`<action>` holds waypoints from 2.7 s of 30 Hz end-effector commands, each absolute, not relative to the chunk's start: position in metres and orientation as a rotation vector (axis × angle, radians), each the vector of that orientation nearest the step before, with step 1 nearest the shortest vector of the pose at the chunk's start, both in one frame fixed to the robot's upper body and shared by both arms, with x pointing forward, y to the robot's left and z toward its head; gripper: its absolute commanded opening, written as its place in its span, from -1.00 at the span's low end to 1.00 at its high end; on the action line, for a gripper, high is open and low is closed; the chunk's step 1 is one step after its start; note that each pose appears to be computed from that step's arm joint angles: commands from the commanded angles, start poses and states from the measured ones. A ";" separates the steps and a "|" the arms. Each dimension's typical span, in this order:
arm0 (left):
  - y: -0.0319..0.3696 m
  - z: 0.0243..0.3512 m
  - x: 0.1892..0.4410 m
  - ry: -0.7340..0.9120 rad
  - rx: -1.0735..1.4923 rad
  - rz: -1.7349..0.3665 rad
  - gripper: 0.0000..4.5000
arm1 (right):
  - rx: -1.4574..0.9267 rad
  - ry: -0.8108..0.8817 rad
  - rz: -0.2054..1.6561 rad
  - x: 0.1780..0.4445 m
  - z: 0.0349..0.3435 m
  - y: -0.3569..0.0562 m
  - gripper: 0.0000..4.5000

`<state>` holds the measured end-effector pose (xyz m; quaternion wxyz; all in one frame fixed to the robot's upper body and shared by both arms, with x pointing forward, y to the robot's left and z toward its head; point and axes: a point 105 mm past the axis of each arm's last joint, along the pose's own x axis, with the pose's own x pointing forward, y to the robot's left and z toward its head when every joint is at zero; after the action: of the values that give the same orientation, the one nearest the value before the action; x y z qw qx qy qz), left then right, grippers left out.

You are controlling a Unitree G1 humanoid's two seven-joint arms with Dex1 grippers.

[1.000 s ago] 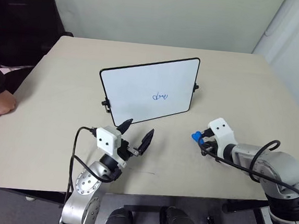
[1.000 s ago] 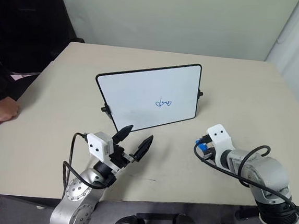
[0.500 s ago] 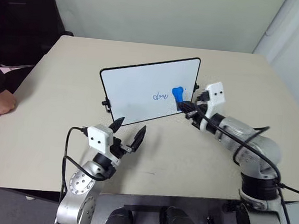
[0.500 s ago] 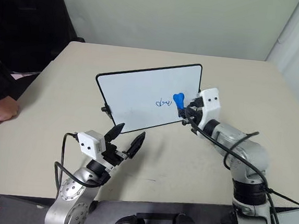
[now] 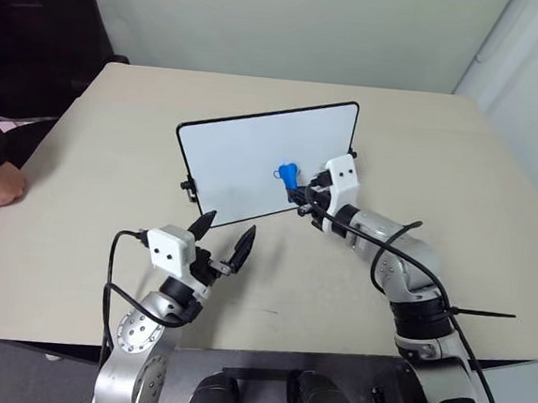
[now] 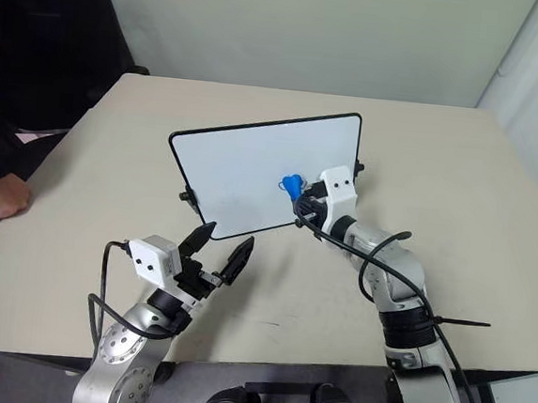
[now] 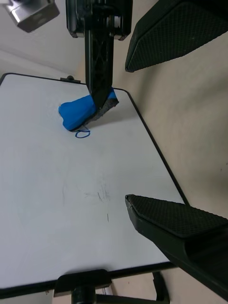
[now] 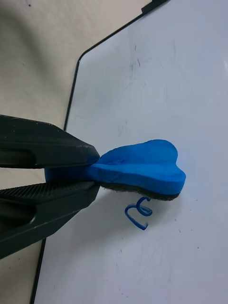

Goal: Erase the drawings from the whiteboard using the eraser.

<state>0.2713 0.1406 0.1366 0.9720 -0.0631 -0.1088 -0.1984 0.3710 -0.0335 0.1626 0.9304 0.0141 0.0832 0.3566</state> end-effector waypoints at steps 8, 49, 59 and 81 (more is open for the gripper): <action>0.142 0.151 0.267 -0.270 -0.114 -0.406 1.00 | 0.000 0.140 0.838 0.366 0.173 -0.003 -0.95; 0.137 0.152 0.269 -0.271 -0.111 -0.429 1.00 | 0.088 0.229 0.718 0.384 0.169 -0.022 -0.95; 0.137 0.152 0.268 -0.273 -0.117 -0.426 1.00 | 0.069 0.228 0.799 0.377 0.178 0.002 -0.95; 0.135 0.154 0.269 -0.278 -0.116 -0.438 1.00 | 0.228 0.252 0.594 0.405 0.177 -0.045 -0.95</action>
<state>0.2726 0.1382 0.1418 0.9697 -0.0587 -0.1150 -0.2075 0.3989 -0.0317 0.1570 0.9312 0.1045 0.1568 0.3122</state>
